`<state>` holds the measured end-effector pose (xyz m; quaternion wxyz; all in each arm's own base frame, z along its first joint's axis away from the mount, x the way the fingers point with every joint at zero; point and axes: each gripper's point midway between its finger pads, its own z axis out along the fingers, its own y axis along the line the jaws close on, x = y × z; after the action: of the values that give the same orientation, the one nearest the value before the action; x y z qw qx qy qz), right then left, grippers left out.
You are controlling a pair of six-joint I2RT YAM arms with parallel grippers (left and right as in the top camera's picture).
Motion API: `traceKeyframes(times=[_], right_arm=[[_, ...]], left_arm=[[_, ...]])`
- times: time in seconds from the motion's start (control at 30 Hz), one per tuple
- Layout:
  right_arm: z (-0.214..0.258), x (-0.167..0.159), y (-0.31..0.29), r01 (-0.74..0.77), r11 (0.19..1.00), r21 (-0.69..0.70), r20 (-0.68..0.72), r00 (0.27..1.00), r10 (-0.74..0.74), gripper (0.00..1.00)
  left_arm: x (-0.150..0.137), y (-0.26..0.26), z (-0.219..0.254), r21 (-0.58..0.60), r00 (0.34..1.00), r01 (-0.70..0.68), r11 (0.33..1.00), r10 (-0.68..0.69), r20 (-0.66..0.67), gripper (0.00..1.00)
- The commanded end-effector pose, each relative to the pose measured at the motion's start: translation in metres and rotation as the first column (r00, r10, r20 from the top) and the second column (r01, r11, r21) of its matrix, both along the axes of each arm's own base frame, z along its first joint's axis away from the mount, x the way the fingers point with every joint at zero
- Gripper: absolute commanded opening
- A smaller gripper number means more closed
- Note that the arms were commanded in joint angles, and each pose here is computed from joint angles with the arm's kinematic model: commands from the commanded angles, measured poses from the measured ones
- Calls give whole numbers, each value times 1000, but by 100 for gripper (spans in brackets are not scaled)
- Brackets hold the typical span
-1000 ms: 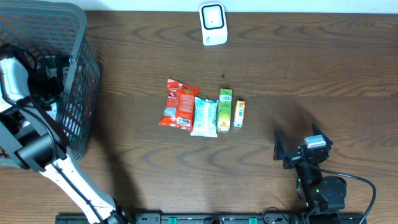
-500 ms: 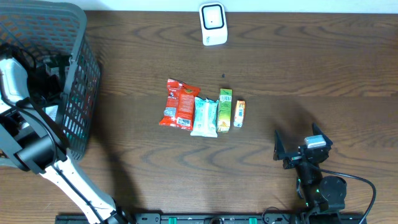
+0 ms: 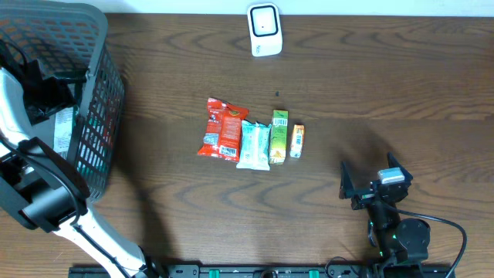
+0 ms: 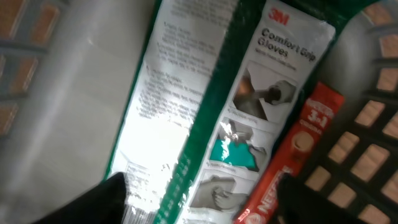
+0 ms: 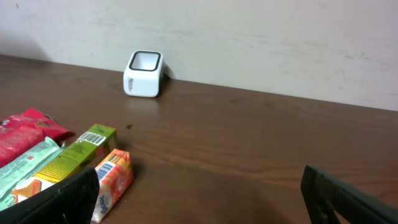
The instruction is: Scan the item barcode
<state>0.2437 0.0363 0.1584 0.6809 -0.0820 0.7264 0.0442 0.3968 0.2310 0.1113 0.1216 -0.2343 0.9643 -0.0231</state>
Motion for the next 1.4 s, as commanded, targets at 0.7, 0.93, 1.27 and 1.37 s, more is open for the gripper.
traceKeyframes(times=[0.7, 0.93, 1.27, 1.37], right_arm=[[-1, 0, -2, 10, 1000, 12, -3, 1000, -10, 99], [-1, 0, -2, 10, 1000, 12, -3, 1000, -10, 99], [-1, 0, -2, 10, 1000, 12, -3, 1000, -10, 99], [-1, 0, -2, 10, 1000, 12, -3, 1000, -10, 99]], left_arm=[[-11, 12, -71, 71, 992, 114, 991, -109, -61, 90], [-17, 14, -88, 71, 993, 102, 992, -98, -60, 91], [-31, 7, -115, 45, 994, 86, 995, -83, -70, 91], [-32, 7, -116, 41, 995, 71, 997, -68, -74, 91]])
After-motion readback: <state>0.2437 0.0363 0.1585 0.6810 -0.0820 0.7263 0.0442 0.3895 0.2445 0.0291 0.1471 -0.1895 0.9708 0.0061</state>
